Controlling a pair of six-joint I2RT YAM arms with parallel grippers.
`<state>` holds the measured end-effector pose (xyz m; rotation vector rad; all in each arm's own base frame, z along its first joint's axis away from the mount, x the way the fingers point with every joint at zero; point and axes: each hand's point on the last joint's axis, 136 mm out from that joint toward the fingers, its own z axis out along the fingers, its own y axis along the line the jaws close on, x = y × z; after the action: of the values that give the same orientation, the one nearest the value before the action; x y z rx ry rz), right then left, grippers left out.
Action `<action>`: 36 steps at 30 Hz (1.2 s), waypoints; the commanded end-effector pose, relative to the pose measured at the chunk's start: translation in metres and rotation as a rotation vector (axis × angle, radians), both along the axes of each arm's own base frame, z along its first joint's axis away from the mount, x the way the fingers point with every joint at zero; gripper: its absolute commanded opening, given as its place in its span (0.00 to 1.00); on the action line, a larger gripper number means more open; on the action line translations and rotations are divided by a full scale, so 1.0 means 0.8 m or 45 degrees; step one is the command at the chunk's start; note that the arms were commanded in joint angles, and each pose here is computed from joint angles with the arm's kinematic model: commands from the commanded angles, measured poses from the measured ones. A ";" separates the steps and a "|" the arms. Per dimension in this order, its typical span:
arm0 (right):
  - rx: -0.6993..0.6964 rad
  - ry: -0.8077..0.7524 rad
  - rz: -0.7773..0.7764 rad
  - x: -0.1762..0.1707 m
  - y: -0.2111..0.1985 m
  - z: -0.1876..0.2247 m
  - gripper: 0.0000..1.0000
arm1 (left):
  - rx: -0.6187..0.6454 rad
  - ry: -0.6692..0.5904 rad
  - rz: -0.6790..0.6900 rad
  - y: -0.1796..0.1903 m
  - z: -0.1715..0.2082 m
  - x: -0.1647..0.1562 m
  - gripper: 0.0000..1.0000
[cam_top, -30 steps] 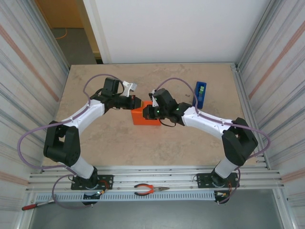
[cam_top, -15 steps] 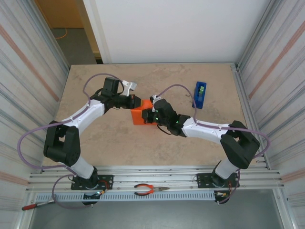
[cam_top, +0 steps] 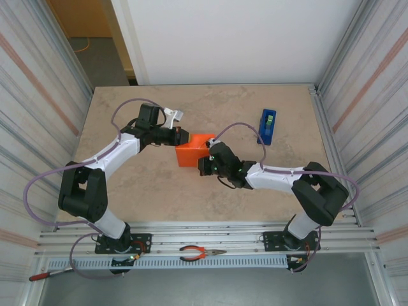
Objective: Wrap the gift box in paper
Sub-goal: Stick the wrapping paper to the gift box.
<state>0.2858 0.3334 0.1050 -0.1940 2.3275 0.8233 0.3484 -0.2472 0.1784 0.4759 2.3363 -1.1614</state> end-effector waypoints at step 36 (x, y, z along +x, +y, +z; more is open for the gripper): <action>0.053 -0.103 -0.111 0.053 0.012 0.051 0.00 | 0.049 0.157 -0.039 -0.006 -0.035 -0.032 0.00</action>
<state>0.3105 0.3480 0.1357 -0.1813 2.2619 0.8100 0.3483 -0.2492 0.1783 0.4817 2.3331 -1.1545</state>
